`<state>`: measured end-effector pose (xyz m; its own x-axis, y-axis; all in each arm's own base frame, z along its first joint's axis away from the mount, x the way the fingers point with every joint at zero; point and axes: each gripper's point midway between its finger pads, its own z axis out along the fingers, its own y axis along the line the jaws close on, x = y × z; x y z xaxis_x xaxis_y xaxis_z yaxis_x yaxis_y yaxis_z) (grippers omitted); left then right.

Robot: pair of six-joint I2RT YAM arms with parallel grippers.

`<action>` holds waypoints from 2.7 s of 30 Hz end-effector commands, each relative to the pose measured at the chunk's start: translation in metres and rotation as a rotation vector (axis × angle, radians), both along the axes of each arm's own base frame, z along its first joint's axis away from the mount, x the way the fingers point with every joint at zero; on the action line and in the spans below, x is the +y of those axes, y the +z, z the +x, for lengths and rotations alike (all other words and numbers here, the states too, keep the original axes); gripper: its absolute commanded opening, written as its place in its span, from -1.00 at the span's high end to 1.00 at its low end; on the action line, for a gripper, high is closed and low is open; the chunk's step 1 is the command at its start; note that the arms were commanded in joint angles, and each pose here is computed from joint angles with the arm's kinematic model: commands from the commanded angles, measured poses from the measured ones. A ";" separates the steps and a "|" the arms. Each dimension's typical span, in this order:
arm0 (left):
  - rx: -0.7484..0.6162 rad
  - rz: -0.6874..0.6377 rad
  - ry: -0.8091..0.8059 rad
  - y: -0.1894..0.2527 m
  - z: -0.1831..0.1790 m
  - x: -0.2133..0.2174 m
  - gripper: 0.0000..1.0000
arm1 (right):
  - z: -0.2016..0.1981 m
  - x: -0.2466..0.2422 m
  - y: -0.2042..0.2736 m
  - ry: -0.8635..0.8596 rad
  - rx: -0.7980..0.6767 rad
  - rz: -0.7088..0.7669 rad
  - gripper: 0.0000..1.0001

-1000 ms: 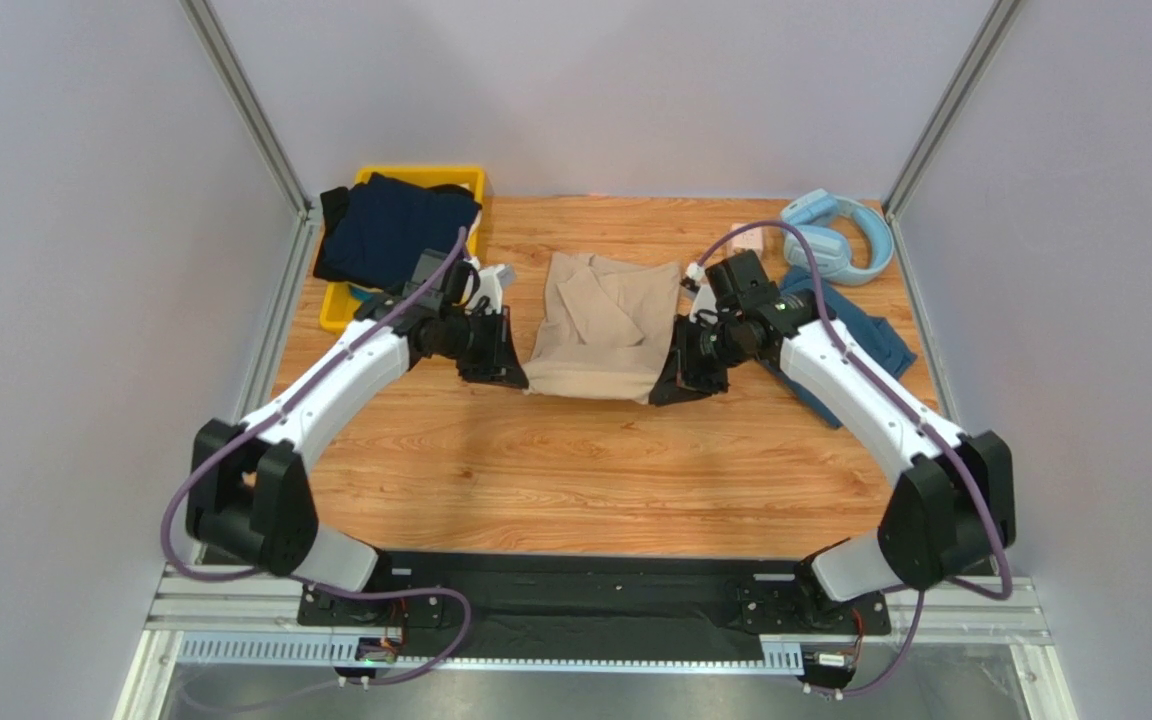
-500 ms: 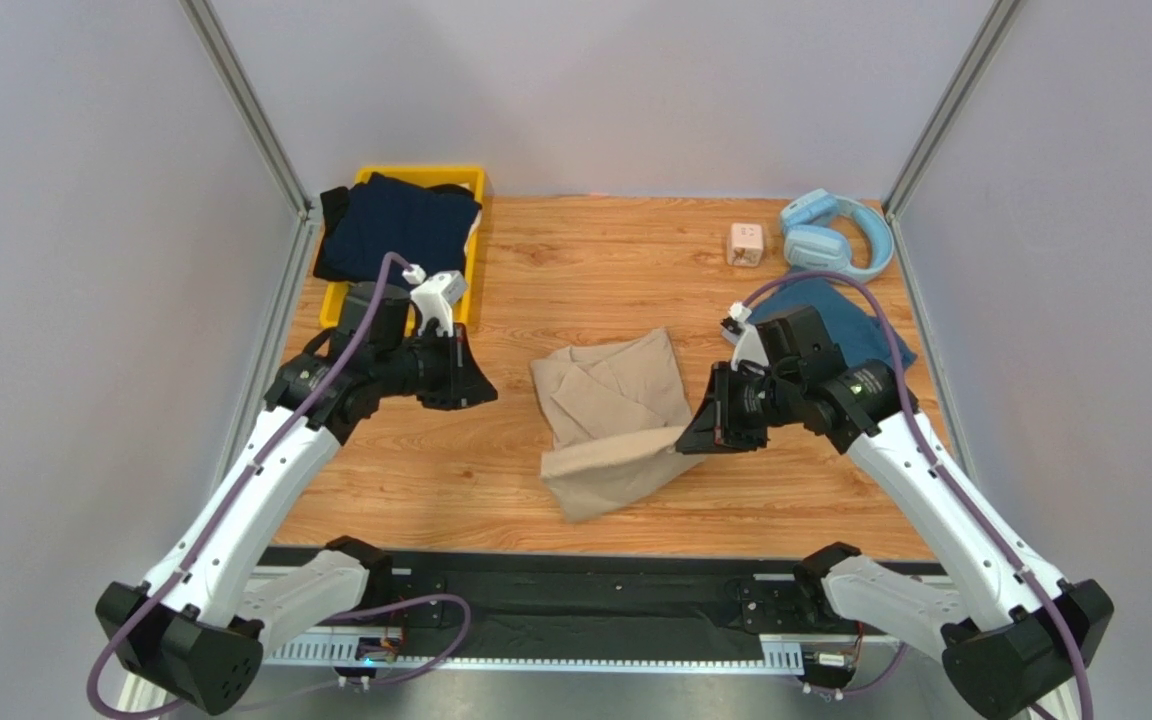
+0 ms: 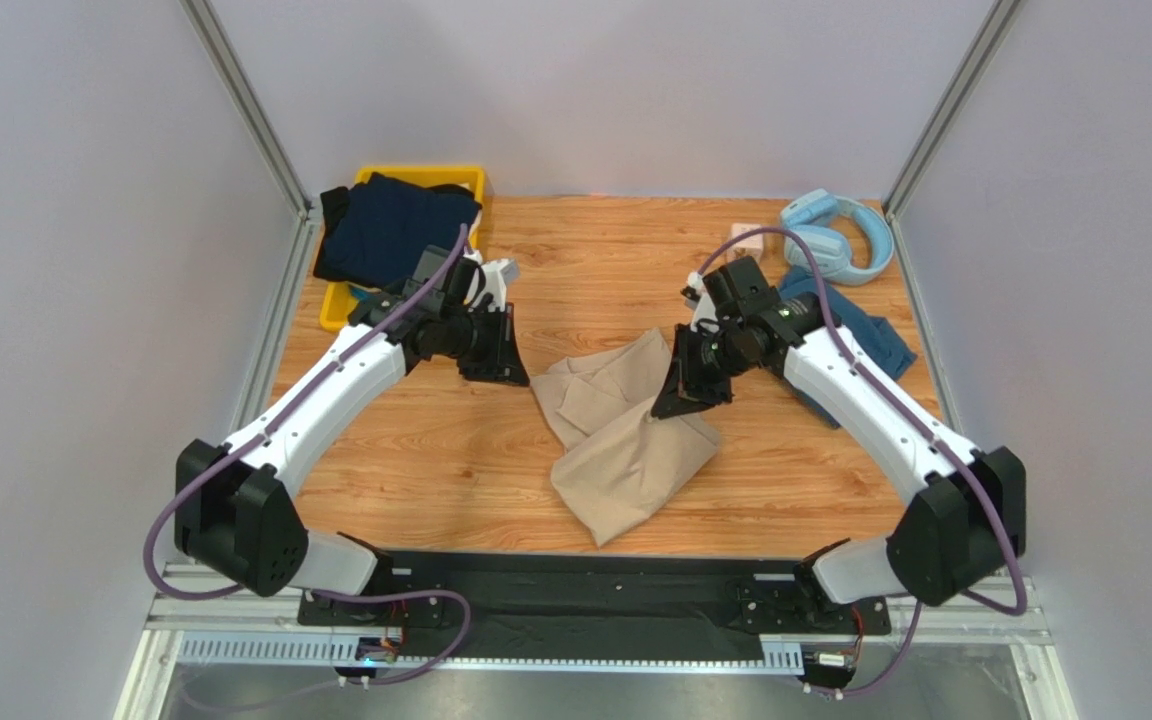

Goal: Fold and stack the t-shirts
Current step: Fold the long partially folded tshirt into a neat square

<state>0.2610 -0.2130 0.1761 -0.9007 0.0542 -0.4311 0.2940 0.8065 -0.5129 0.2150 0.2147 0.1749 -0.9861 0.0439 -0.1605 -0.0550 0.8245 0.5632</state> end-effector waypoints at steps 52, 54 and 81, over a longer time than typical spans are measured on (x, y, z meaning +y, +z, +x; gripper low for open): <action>0.177 -0.097 -0.195 -0.110 0.031 -0.061 0.12 | 0.148 0.011 0.000 0.015 -0.022 0.132 1.00; 0.176 -0.099 -0.193 -0.112 0.034 -0.062 0.12 | 0.148 0.012 -0.001 0.017 -0.015 0.136 0.99; -0.137 -0.065 -0.030 -0.018 0.097 -0.039 1.00 | 0.180 0.020 0.026 0.009 -0.087 0.188 1.00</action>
